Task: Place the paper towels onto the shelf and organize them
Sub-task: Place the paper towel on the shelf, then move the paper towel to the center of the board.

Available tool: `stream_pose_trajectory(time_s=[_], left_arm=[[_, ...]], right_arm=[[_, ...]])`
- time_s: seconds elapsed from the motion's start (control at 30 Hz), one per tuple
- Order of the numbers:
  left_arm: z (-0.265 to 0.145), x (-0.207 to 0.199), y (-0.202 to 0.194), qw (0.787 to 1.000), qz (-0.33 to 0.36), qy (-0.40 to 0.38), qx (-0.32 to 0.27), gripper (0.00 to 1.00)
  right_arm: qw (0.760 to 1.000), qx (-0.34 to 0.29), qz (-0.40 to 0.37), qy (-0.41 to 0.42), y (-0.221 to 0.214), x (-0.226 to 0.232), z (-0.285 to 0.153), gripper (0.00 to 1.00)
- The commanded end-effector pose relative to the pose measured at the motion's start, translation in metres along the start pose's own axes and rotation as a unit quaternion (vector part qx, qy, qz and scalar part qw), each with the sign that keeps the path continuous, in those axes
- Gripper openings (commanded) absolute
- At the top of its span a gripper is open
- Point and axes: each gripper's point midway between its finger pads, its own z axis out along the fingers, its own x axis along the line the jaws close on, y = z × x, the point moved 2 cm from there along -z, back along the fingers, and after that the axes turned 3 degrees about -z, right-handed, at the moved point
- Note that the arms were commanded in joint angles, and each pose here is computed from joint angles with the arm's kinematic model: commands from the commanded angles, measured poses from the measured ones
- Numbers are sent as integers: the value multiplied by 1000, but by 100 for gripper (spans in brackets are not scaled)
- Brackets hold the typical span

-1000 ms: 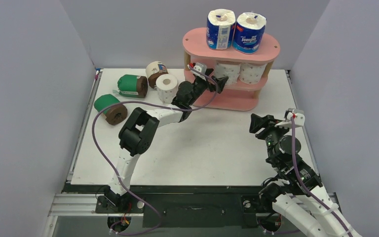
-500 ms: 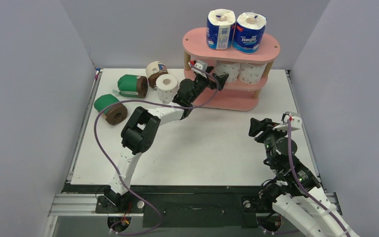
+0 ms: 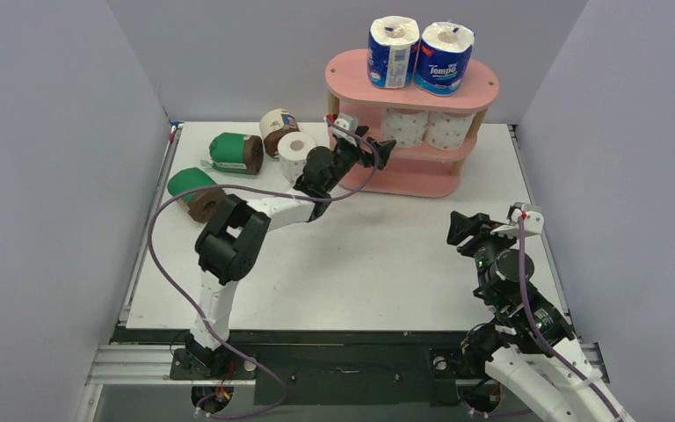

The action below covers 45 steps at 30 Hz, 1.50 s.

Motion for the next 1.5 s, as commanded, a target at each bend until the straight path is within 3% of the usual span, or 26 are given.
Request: stream_pose_trajectory(time_s=[0.0,0.1,0.13,0.17,0.2,0.37,0.6,0.67,0.7,0.8,0.83,0.87,1.0,1.17,1.47], left_arm=[[-28,-17,91,997,15,10,-81,97],[-59,-5,86,997,-4,63,-53,97],[-68,-4,105,994,-9,87,-68,97],[-81,3,89,993,-16,110,-39,97],[-92,5,106,989,-19,135,-53,97],[-164,30,102,966,-28,257,8,97],[-247,84,107,905,-69,417,48,97],[-262,104,110,874,-142,464,38,97],[-278,123,99,850,-162,497,67,97],[-287,152,98,806,-246,529,100,97],[-282,157,82,798,-270,522,135,97],[-280,166,90,792,-280,525,135,96],[-271,203,61,760,-325,534,176,97],[-244,218,40,764,-386,488,170,96],[-191,229,29,778,-363,478,186,97]], right_arm=[[1000,-8,2,-5,2,-3,-3,51],[1000,-2,5,-6,-5,-5,-3,51],[1000,1,9,-6,-6,-5,-3,51],[1000,5,13,-4,-10,-4,-3,51],[1000,9,14,-3,-12,-3,-3,51],[999,28,34,-4,-27,-2,1,51],[997,44,66,-22,-50,-4,9,52],[996,51,67,-17,-56,-1,12,52],[996,56,68,-13,-58,1,13,52],[995,76,61,-5,-67,7,17,51],[995,81,59,-5,-69,7,17,51],[995,87,58,-4,-71,8,18,51],[994,96,58,-5,-76,8,18,51],[994,95,53,-13,-81,1,15,51],[994,98,43,-29,-91,-9,13,51]])
